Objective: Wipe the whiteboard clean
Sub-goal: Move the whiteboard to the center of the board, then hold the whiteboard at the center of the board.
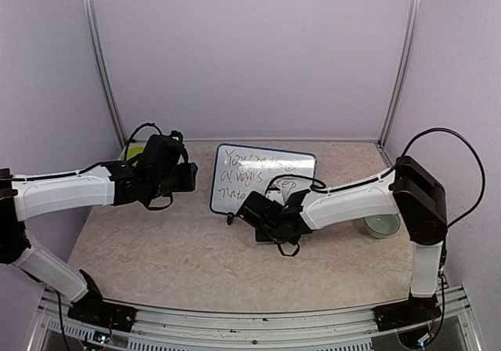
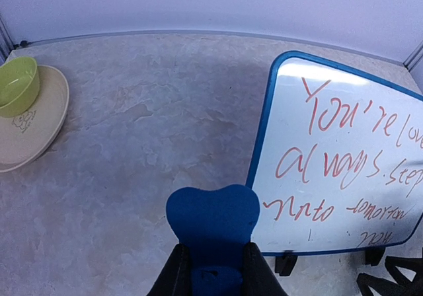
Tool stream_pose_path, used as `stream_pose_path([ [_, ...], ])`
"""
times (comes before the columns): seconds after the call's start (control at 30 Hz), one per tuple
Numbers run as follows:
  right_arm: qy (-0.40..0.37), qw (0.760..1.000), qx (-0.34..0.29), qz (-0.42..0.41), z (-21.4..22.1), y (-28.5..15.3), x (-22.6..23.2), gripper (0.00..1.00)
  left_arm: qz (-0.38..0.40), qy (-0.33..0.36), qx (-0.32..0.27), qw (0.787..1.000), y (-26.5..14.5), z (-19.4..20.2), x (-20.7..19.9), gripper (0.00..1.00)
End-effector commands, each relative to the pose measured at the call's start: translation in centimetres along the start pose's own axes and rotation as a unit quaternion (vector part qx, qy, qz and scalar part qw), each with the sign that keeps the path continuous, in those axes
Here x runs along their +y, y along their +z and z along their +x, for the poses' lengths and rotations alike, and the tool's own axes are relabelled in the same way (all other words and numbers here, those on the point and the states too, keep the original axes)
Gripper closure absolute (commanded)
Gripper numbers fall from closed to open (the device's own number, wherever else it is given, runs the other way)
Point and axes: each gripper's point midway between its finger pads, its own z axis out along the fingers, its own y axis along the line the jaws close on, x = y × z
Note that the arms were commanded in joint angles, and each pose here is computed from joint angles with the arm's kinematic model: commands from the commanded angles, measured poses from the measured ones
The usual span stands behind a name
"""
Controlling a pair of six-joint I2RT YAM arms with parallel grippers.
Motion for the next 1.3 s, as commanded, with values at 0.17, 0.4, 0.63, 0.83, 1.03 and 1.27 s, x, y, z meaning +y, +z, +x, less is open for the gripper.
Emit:
stream_pose_path([
  [0.17, -0.075, 0.980, -0.097, -0.159, -7.6, -10.4, 0.3, 0.31, 0.000, -0.006, -0.014, 1.000, -0.7, -0.4, -0.5, 0.81],
  [0.4, -0.106, 0.941, -0.167, -0.273, -15.4, -13.6, -4.7, 0.15, 0.010, -0.003, -0.018, 1.000, -0.8, -1.0, -1.2, 0.81],
  [0.63, -0.147, 0.928, -0.191, -0.283, -20.2, -11.8, -9.7, 0.11, 0.019, 0.005, -0.019, 1.000, -1.1, -0.9, -2.1, 0.81],
  [0.83, -0.100, 0.918, -0.163, -0.348, -22.5, -7.7, -13.9, 0.15, 0.027, 0.009, -0.020, 0.999, -1.6, -0.8, -2.5, 0.81],
  [1.03, -0.074, 0.892, -0.155, -0.419, -23.4, -5.4, -14.2, 0.19, 0.028, 0.013, -0.017, 0.999, -1.6, -0.5, -2.8, 0.81],
  [1.27, -0.083, 0.862, -0.125, -0.484, -22.5, -3.8, -12.3, 0.20, 0.020, 0.016, -0.014, 1.000, -1.6, -0.1, -2.5, 0.81],
])
